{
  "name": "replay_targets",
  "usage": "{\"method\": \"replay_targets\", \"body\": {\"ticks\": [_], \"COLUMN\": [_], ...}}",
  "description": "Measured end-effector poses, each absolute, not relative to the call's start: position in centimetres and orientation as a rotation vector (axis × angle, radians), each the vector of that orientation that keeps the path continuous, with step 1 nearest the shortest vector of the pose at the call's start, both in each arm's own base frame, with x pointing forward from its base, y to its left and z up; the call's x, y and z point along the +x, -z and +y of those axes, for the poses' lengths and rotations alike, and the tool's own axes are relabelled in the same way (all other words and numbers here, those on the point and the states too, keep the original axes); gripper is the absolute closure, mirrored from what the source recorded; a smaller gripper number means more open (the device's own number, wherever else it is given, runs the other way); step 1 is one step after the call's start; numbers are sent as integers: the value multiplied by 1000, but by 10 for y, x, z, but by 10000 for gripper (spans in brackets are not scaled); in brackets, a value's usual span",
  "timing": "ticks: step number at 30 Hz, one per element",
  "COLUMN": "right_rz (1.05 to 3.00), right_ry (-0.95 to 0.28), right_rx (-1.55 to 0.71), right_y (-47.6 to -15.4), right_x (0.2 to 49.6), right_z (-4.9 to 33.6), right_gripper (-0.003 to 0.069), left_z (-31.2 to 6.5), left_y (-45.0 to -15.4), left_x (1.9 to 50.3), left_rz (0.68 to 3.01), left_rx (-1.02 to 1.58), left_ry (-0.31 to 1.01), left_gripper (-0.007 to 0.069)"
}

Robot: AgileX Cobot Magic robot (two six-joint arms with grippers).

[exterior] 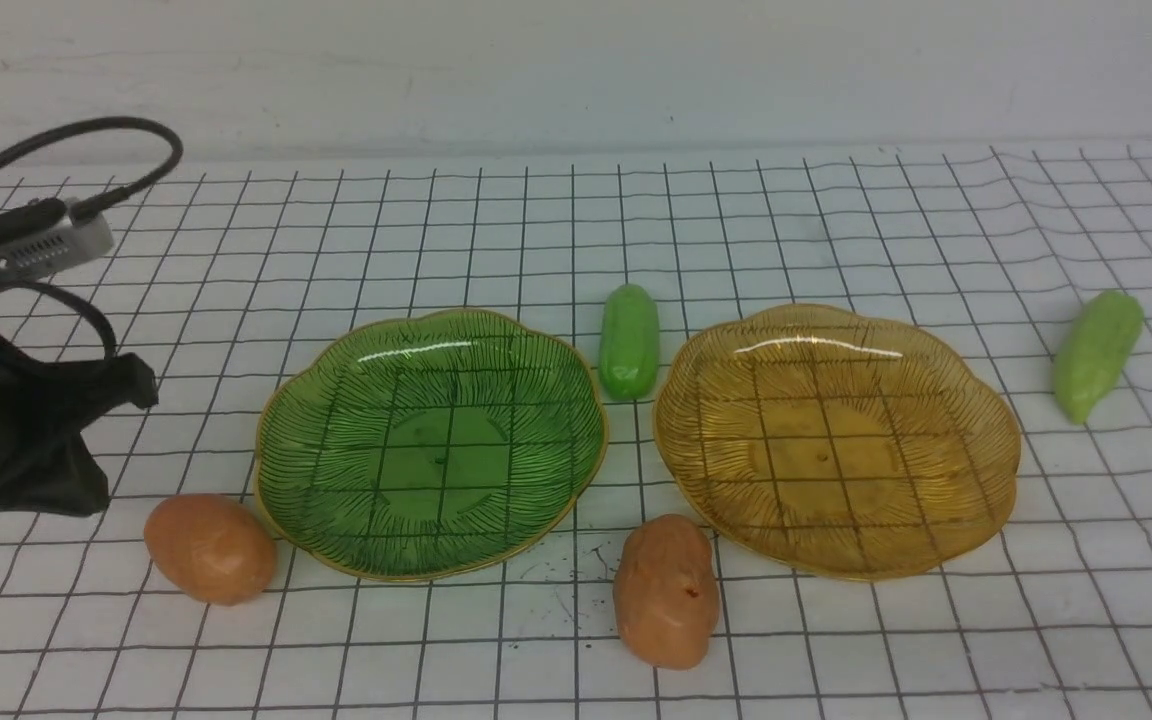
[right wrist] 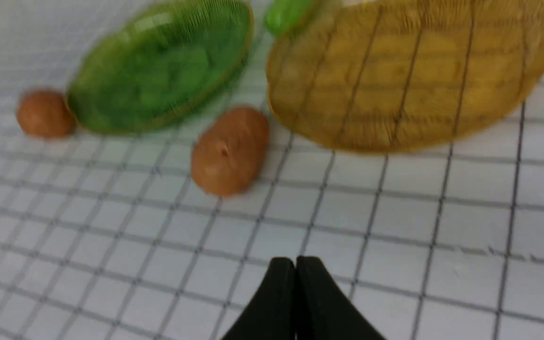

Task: Put different types of vegetables on the plate.
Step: 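Put the potatoes from the left side into the left plate with the left gripper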

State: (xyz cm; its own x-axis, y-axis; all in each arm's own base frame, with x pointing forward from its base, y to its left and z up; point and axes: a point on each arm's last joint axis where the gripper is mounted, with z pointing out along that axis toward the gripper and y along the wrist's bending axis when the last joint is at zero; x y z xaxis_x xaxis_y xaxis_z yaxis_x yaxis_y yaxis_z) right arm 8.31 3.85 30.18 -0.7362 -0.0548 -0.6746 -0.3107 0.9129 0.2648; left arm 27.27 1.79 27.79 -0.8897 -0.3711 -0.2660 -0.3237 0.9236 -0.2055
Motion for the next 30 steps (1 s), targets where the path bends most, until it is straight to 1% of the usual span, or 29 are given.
{"method": "replay_targets", "body": {"ticks": [3,6,7,10,12,13,16,18,20,22,26,27,30], "right_rz": [2400,2375,2363,2347,2344,2344,2344,2343,2343,2343,2349,2359,2395], "right_ry": [-475,-503,-508,-510,-512,-514,-513,-512,-512,-512,-514,-517,-530], "right_rx": [-272,-263,-262,-269,-269,-269,-271,-272,-272,-272,-275,-278,-282], "right_y": [-306,-309,-310,-311,-311,-311,-311,-311,-311,-311,-311,-310,-308], "right_x": [90,91,92,93,93,93,93,93,93,93,92,92,93], "right_z": [39,41,41,41,42,42,42,42,42,42,42,42,43], "right_gripper": [673,673,673,673,673,673,673,673,673,673,673,673,673], "left_z": [20,20,20,21,22,22,22,22,22,22,22,22,22], "left_y": [-270,-260,-254,-240,-230,-225,-213,-204,-196,-191,-189,-189,-190], "left_x": [282,294,298,308,313,316,323,328,330,332,333,333,331], "left_rz": [2797,2784,2782,2793,2805,2808,2808,2811,2824,2841,2844,2847,2878], "left_rx": [-529,-553,-563,-586,-603,-612,-637,-658,-666,-671,-677,-675,-647], "left_ry": [224,250,258,261,262,266,280,295,295,293,299,297,282], "left_gripper": [600,494,414,213,95,50,-7,-15,2,45,189,210,211]}}
